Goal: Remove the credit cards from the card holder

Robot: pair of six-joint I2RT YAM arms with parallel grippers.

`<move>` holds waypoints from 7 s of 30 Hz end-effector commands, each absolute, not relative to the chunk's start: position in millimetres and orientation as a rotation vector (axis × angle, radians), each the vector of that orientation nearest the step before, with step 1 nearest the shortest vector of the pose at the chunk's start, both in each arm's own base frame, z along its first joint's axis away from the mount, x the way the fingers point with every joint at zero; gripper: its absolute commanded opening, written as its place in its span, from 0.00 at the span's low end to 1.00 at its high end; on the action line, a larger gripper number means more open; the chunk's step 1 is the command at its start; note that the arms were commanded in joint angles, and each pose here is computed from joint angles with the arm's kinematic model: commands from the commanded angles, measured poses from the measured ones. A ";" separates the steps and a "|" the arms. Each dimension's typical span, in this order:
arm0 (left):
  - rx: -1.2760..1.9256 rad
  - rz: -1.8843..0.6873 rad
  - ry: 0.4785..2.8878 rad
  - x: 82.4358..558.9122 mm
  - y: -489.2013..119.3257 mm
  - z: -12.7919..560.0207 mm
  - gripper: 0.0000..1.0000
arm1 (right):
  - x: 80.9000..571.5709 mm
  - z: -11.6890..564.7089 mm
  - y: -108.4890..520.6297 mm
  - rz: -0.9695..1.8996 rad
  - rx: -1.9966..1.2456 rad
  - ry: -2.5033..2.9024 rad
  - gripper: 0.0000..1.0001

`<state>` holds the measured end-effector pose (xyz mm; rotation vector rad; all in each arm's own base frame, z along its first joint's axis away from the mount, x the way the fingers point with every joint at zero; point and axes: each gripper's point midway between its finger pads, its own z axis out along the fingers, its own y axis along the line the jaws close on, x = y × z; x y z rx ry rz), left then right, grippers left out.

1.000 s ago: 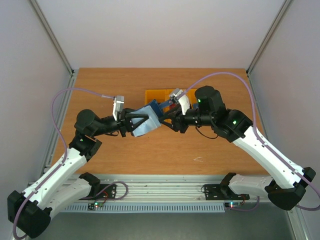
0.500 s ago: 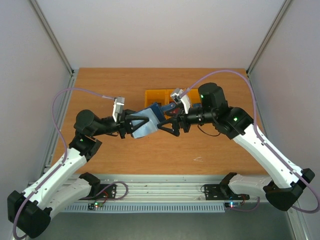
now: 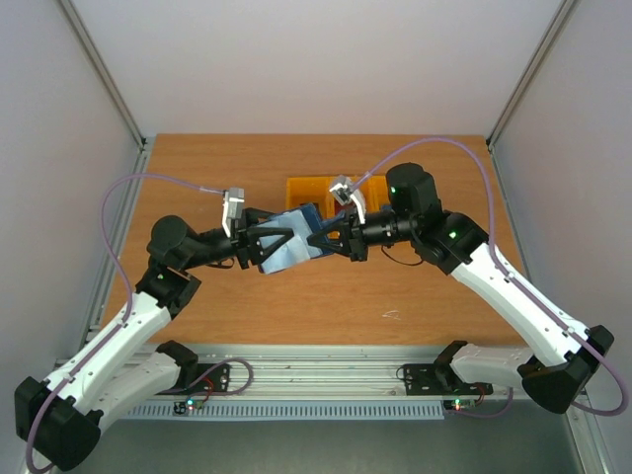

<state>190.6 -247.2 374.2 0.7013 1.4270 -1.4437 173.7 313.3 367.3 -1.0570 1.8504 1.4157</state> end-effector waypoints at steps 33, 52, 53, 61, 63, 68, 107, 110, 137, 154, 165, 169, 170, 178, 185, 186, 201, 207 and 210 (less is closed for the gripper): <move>0.588 -1.385 1.477 215.4 -243.6 367.2 0.23 | 161.5 362.2 337.0 1.076 -1.137 1.847 0.01; 0.632 -1.404 1.450 209.1 -244.8 369.3 0.00 | 174.2 384.7 291.9 1.149 -0.910 1.776 0.27; 0.634 -1.407 1.450 208.8 -245.0 369.2 0.00 | 176.9 381.3 292.2 1.144 -0.903 1.795 0.26; 0.640 -1.412 1.445 206.7 -245.1 370.2 0.00 | 184.1 366.6 300.2 1.137 -0.919 1.850 0.24; 0.641 -1.410 1.442 206.9 -244.9 370.8 0.00 | 187.5 363.4 298.0 1.105 -0.909 1.865 0.19; 0.650 -1.415 1.437 205.3 -245.3 370.7 0.00 | 195.0 354.1 295.0 1.046 -0.893 1.912 0.12; 0.447 -1.306 1.550 235.7 -233.2 352.0 0.79 | 223.8 356.3 301.1 0.938 -0.769 2.039 0.01; 0.242 -1.190 1.689 265.7 -218.5 325.2 0.92 | 245.4 330.1 279.9 0.647 -0.656 2.191 0.01; 0.779 -1.396 1.387 187.1 -242.8 368.5 0.99 | 189.5 378.0 286.3 1.253 -0.870 1.813 0.01; 0.880 -1.395 1.340 171.2 -243.2 372.2 0.79 | 138.0 411.8 283.9 1.411 -1.131 1.639 0.02; 0.918 -1.412 1.312 163.5 -244.0 377.1 0.00 | 158.1 395.3 285.4 1.336 -1.045 1.748 0.37; 0.874 -1.400 1.331 169.5 -242.9 377.0 0.00 | 168.3 391.5 277.1 1.238 -0.978 1.762 0.45; 0.868 -1.401 1.335 170.3 -242.9 376.8 0.00 | 168.8 391.5 276.3 1.238 -0.969 1.763 0.45; 0.819 -1.394 1.373 178.0 -242.4 374.0 0.00 | 169.6 394.7 272.3 1.229 -0.930 1.743 0.44; 0.802 -1.399 1.383 180.0 -242.3 377.1 0.00 | 185.9 390.5 278.0 1.230 -0.847 1.803 0.42; 0.798 -1.398 1.386 180.5 -242.3 377.2 0.00 | 187.2 389.8 281.3 1.246 -0.847 1.804 0.42; 0.709 -1.343 1.465 198.6 -239.8 367.0 0.00 | 177.2 393.0 279.8 1.247 -0.915 1.758 0.64; 0.716 -1.351 1.466 198.5 -241.0 366.8 0.00 | 171.8 397.2 288.3 1.335 -0.950 1.771 0.50; 0.717 -1.352 1.466 198.0 -240.8 366.4 0.00 | 179.2 388.7 289.7 1.309 -0.929 1.806 0.37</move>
